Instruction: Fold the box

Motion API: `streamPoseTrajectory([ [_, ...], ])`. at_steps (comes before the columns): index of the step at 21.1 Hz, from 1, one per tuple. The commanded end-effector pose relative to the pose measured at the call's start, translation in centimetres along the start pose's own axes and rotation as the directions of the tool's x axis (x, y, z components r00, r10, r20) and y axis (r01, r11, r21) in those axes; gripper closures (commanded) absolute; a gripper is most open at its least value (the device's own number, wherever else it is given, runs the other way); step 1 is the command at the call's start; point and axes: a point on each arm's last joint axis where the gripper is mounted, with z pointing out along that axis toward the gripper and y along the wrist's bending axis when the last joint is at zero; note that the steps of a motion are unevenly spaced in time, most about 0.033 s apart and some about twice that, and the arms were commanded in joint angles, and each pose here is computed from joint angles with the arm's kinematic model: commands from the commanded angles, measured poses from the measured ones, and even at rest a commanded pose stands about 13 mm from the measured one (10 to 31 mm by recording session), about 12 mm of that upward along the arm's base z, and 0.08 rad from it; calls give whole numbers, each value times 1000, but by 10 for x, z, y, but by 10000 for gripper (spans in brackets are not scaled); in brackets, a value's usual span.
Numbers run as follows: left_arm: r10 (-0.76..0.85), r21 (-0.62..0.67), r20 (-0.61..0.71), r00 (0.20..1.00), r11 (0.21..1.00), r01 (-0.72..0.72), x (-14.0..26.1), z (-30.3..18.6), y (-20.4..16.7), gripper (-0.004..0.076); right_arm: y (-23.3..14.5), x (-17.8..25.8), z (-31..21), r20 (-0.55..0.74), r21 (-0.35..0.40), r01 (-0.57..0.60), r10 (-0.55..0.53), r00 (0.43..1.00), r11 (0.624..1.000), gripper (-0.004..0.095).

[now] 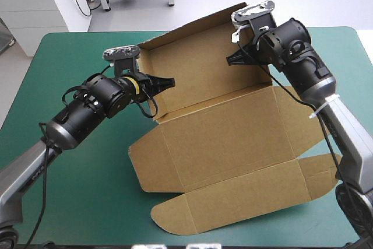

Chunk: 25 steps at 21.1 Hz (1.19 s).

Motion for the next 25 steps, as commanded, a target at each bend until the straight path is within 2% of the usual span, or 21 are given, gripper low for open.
streamPoseTrajectory([
  [1, 77, 49, 54, 996, 996, -79, -24, -17, -17, 731, -19, -7, -23, 76, -32, -72, 74, 994, 997, 924],
  [5, 141, -12, -17, 990, 990, -141, -43, 5, -32, 731, -44, 10, 5, -133, -39, -150, 143, 981, 988, 924],
  [8, 204, -77, -168, 964, 973, -220, -41, 35, -37, 731, -38, 21, 32, -230, -114, -181, 151, 961, 977, 923],
  [11, 215, -118, -252, 943, 961, -251, -42, 62, -31, 731, -26, 42, 69, -361, -141, -196, 134, 923, 970, 923],
  [13, 156, -153, -365, 918, 962, -224, -37, 83, -16, 731, -22, 54, 86, -420, -139, -196, 121, 899, 971, 923],
  [16, 107, -45, -457, 883, 989, -143, -33, 99, -9, 731, -17, 61, 101, -461, -150, -204, 114, 880, 967, 923],
  [17, 101, -51, -465, 880, 989, -140, -32, 103, -7, 731, -15, 62, 106, -471, -170, -198, 97, 877, 965, 923],
  [22, 194, -24, -491, 849, 972, -235, -27, 117, -4, 731, -12, 66, 119, -494, -167, -198, 92, 864, 966, 923],
  [25, 200, -16, -507, 838, 970, -241, -24, 124, -4, 731, -10, 71, 130, -520, -161, -195, 85, 850, 967, 921],
])
